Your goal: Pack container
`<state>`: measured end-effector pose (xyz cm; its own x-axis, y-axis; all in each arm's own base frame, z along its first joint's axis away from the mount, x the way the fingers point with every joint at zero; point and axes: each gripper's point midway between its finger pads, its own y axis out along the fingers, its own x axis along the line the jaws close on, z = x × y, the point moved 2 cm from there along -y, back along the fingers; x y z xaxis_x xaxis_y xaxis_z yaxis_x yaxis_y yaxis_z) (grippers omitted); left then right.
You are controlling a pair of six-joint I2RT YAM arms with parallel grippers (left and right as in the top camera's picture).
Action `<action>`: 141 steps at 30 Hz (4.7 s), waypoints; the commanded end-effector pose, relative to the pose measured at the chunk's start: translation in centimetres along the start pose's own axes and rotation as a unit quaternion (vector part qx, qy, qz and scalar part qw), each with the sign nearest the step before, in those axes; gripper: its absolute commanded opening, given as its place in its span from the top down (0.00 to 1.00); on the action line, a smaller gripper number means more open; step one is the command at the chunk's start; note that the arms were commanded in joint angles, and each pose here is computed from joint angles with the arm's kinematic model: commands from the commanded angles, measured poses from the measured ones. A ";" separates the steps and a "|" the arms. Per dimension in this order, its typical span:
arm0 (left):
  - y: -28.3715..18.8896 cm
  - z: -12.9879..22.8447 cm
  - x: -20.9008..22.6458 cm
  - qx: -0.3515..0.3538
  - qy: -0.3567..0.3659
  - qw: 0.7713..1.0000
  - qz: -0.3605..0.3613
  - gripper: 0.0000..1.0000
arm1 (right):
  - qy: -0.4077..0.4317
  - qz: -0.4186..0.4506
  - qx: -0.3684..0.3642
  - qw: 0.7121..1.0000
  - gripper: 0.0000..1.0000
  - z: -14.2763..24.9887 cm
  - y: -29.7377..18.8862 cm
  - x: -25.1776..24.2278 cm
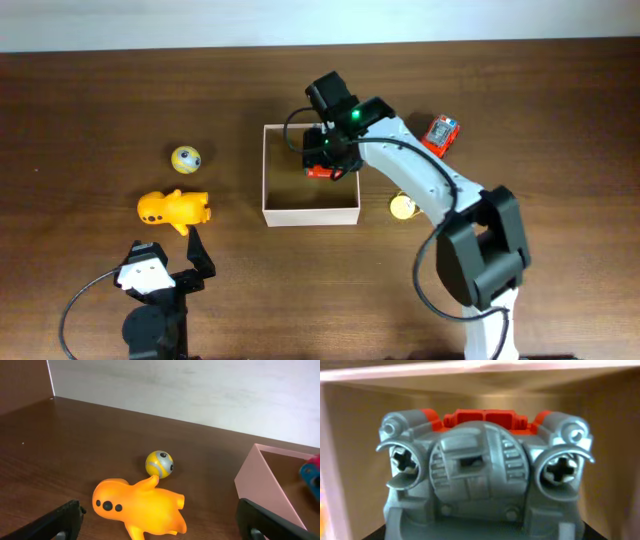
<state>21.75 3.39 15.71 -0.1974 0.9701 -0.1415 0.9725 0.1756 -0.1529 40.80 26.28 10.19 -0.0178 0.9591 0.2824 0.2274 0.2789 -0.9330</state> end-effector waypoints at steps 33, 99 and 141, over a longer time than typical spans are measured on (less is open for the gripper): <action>0.0 0.2 -0.2 0.000 -0.001 1.000 0.007 0.01 | -0.019 0.050 -0.019 0.998 0.20 -1.4 1.3 -2.8; 0.0 0.2 -0.2 0.000 -0.001 1.000 0.007 0.01 | -0.109 -0.010 0.042 0.993 0.62 1.5 7.2 2.1; 0.0 0.2 -0.2 0.000 -0.001 1.000 0.007 0.01 | -0.093 0.084 -0.106 0.986 0.72 -6.8 6.1 -3.5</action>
<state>21.74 3.40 15.70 -0.1978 0.9700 -0.1414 0.9724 0.1760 -0.1533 48.23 25.93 5.78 -0.1631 0.9799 0.1147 0.4276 0.1749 -0.8869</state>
